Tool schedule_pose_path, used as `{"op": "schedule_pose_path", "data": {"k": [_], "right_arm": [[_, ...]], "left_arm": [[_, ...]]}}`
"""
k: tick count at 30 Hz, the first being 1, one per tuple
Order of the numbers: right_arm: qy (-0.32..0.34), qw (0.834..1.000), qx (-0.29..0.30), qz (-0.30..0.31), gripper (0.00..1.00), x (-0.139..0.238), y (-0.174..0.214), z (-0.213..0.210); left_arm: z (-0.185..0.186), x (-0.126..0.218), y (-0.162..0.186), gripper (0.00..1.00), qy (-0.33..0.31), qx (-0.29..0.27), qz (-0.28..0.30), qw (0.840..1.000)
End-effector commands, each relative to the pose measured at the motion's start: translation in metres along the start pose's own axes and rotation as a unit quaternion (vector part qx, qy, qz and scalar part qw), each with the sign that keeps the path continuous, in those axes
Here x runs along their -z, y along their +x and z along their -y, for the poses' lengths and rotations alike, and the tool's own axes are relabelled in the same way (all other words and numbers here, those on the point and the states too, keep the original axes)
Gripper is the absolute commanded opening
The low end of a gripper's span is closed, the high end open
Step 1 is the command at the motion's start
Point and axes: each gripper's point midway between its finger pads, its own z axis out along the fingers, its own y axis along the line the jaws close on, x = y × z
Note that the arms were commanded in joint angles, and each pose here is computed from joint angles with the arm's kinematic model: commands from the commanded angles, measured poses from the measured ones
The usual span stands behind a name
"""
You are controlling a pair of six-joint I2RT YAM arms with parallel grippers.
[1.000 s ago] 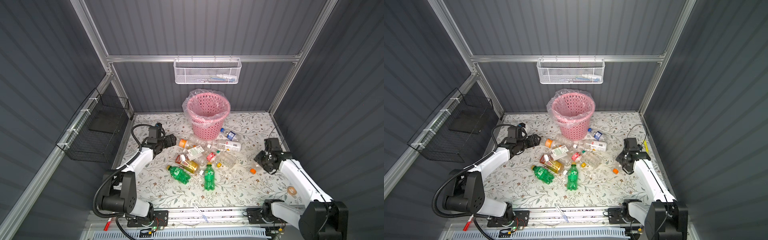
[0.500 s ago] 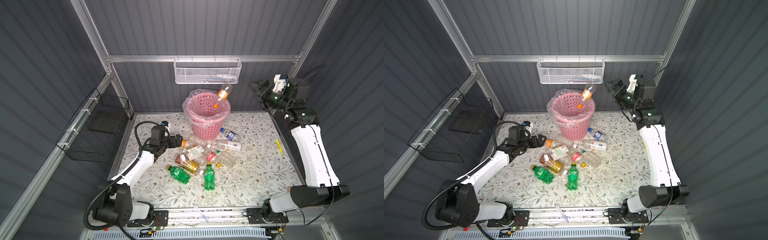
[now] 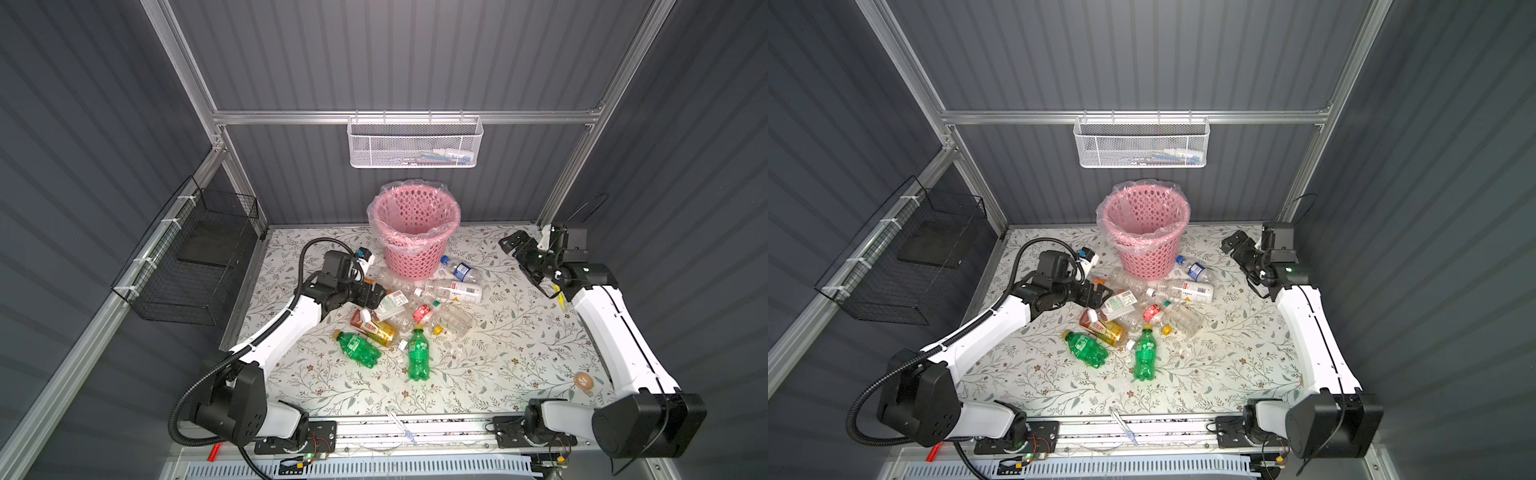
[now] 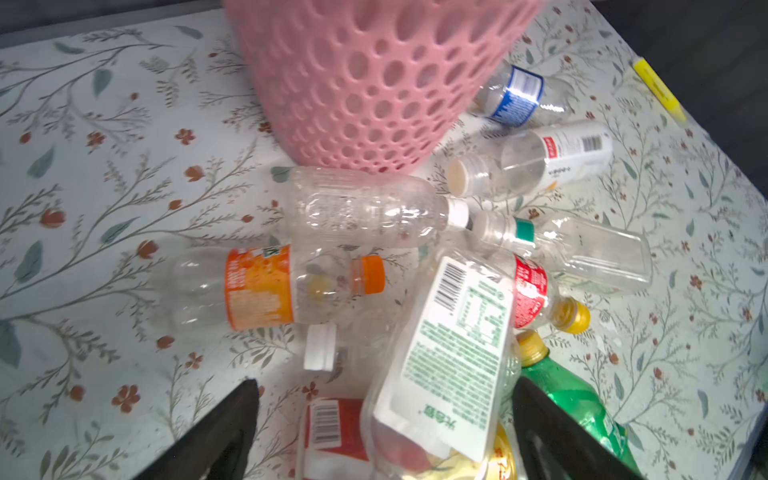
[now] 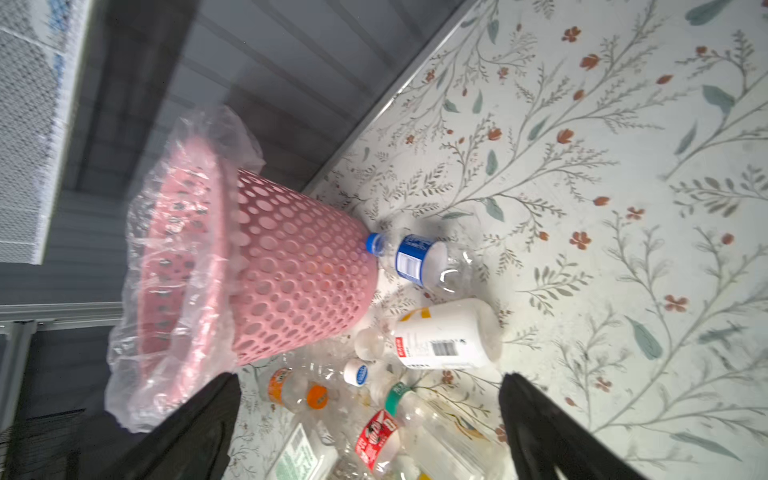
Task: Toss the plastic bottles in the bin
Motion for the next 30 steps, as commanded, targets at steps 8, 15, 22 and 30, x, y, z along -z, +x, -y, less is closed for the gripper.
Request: {"op": "schedule_pose_path", "data": {"k": [8, 15, 22, 30], "right_arm": [[0.028, 0.999, 0.030, -0.022, 0.99, -0.014, 0.023, 0.030], [0.024, 0.999, 0.036, -0.026, 0.99, -0.018, 0.025, 0.029], [0.020, 0.999, 0.035, -0.027, 0.96, -0.022, 0.028, 0.032], [0.021, 0.999, 0.029, -0.029, 0.95, -0.025, 0.031, 0.035]], "left_arm": [[0.038, -0.024, 0.025, 1.00, 0.042, -0.113, -0.064, 0.991], [0.032, -0.044, 0.036, 1.00, 0.008, -0.127, -0.080, 0.989], [0.031, -0.056, 0.038, 0.97, 0.009, -0.124, -0.091, 0.988], [0.026, -0.052, 0.028, 0.75, -0.013, -0.120, -0.062, 0.991]]}}
